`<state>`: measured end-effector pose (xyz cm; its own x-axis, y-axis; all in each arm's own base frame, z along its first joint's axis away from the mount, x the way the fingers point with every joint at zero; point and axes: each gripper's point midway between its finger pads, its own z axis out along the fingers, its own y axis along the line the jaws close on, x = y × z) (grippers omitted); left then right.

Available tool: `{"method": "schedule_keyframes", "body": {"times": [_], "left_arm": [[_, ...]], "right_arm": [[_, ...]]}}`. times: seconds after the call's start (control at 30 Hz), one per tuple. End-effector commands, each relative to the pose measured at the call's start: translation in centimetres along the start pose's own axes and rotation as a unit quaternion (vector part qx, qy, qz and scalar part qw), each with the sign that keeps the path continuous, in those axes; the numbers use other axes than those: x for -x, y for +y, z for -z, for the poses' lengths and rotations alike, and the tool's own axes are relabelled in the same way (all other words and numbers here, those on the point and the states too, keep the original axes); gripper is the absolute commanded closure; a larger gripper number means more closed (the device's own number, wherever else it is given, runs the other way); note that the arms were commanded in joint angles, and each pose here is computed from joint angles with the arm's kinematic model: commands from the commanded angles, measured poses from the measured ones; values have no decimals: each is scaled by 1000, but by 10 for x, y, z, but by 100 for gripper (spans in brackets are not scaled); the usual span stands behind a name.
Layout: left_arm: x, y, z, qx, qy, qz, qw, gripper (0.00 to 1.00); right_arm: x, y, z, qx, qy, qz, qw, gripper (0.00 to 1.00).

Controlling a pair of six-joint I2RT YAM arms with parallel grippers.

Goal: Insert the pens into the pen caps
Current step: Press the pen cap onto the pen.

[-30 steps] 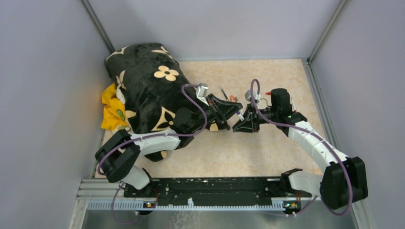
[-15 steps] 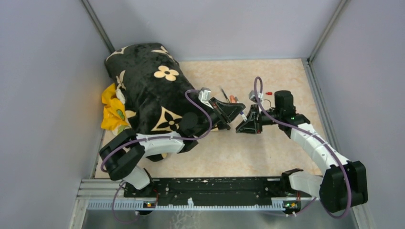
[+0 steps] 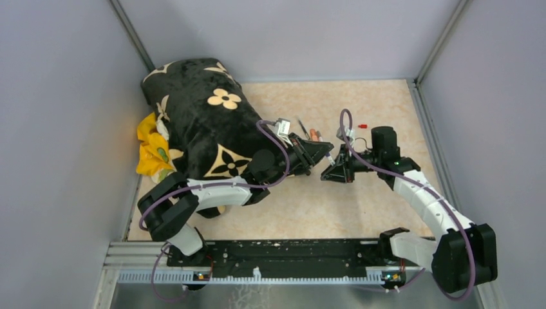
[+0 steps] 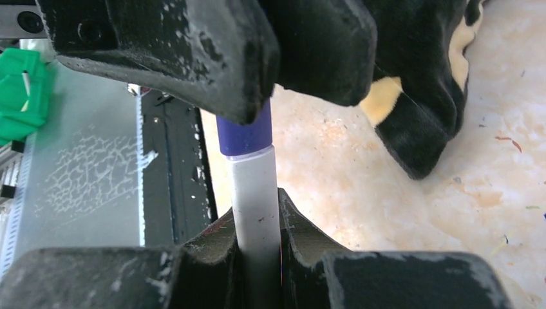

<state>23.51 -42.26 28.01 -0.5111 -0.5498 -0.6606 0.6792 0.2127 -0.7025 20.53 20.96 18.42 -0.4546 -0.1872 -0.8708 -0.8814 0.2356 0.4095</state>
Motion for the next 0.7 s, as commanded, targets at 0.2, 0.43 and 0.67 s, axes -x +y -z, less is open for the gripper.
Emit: {"method": "schedule_keyframes", "body": {"times": [0.2,0.43,0.67], "left_arm": [[-163,-57,92,-102,341,141,924,100],[-185,-55,89,-64,357,134,922,100],[-206,-41,90,22,369,89,925,100]], "right_arm": [[95,-5,18,-20,-97,160,982,100],[105,-46,30,-145,-112,130,975,100],[103,-7,21,-28,-123,136,983,100]]}}
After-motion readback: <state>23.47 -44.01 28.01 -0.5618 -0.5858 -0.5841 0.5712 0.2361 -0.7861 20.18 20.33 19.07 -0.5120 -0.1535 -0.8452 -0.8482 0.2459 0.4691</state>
